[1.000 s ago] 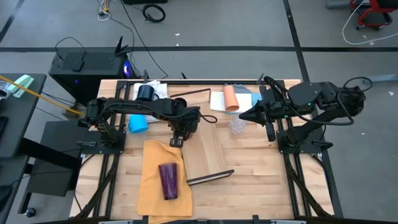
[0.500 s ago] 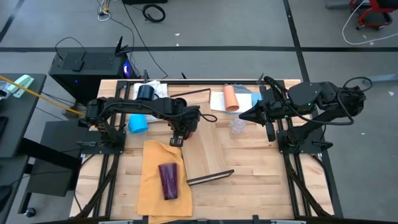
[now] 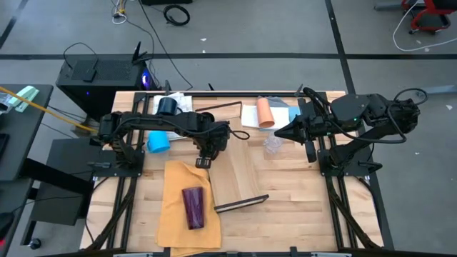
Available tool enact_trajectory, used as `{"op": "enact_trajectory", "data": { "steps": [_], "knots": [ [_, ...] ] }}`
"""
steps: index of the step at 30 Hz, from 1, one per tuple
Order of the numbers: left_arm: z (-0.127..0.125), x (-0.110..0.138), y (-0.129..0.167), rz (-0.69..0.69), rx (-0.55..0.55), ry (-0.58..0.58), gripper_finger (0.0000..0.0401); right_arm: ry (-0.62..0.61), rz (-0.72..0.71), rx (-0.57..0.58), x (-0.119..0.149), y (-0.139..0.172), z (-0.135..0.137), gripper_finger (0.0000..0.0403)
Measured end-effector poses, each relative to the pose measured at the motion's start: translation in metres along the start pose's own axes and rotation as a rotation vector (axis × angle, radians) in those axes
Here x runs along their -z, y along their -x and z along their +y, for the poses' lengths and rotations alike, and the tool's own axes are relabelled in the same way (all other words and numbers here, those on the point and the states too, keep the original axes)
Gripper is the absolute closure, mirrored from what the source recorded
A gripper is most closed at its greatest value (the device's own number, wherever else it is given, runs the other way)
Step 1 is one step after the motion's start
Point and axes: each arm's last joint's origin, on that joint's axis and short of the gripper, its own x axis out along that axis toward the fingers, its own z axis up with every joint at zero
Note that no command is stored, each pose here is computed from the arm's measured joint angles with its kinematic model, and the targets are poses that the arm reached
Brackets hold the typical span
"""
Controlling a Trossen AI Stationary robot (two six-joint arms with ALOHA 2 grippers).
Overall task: Stack small to large cups/mugs on shelf
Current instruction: Put the brown cup on the shelf
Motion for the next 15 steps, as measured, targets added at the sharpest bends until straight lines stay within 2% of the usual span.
{"op": "enact_trajectory", "data": {
  "steps": [15],
  "knots": [
    [0.0001, -0.0006, 0.0, -0.007, 0.0, 0.019, 0.0272, 0.004, 0.0, 0.0, 0.0, 0.0, 0.0, 0.0394]
  ]
}}
